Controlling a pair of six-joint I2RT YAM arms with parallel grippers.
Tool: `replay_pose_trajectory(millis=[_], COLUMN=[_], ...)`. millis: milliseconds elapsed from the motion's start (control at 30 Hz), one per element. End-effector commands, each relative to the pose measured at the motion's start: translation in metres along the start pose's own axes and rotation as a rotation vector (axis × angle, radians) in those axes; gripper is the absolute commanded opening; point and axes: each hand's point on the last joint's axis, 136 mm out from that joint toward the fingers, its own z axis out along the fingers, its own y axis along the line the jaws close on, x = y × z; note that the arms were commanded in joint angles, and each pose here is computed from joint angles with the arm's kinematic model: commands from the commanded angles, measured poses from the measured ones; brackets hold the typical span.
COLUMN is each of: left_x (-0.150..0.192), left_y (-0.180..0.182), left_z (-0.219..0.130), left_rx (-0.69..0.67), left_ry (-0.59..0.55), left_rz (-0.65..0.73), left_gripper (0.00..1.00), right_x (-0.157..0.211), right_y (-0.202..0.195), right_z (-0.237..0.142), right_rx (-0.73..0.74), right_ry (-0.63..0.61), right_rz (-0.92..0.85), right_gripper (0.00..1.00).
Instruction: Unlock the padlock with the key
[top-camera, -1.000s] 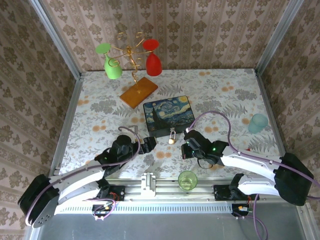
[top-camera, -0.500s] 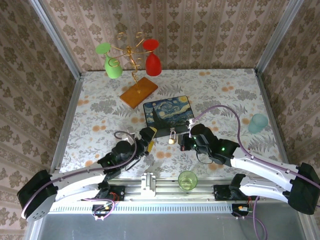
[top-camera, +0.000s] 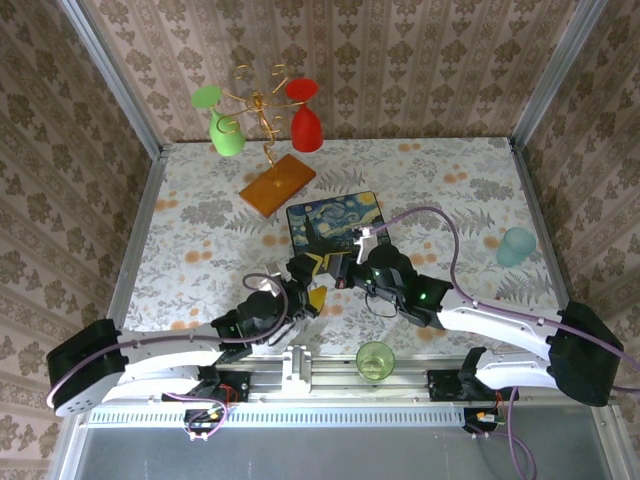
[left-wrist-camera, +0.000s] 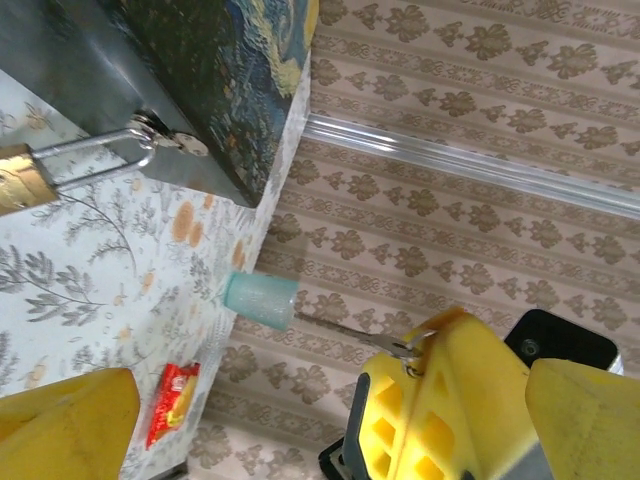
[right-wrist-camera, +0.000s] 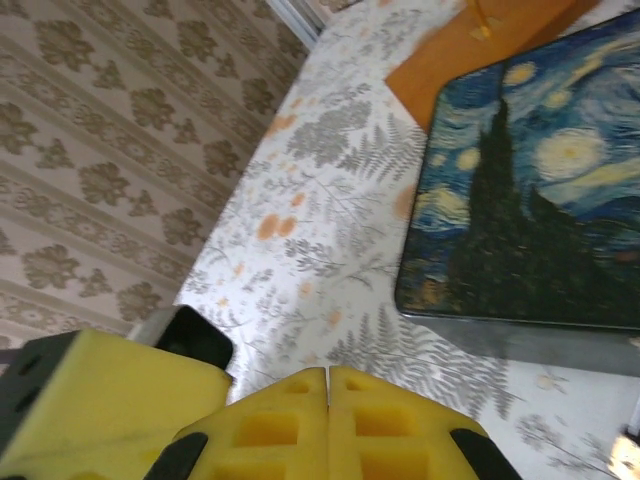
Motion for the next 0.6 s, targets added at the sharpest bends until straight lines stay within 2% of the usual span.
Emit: replay_pose_trajectory(millis=[0, 167, 300, 400, 567], left_x=[0.003, -0.001, 0.003, 0.001, 0.0], left_y=[-0.034, -0.036, -0.036, -0.034, -0.024], left_z=[0.006, 0.008, 0.013, 0.014, 0.014], left_rx=[0.138, 0.189, 0.174, 0.176, 0.133], left_ry=[-0.031, -0.076, -0.073, -0.081, -0.087], left_rz=[-0.083, -0.093, -0.071, -0.048, -0.038], left_gripper=[1.0, 0.99, 0.95, 0.86, 0.8], right_x=[-0.006, 0.007, 0.019, 0.023, 0.023], right_y=[0.024, 0.017, 0.01, 0.002, -0.008], right_z=[0.001, -0.005, -0.01, -0.018, -0.029], right_rx=[-0.099, -0.108, -0.082, -0.07, -0.044], right_ry=[-0.059, -0.055, -0.024, -0.032, -0.047], right_rz=[0.035, 0.072, 0.06, 0.062, 0.047], right_gripper=[0.0, 0.0, 0.0, 0.0, 0.0])
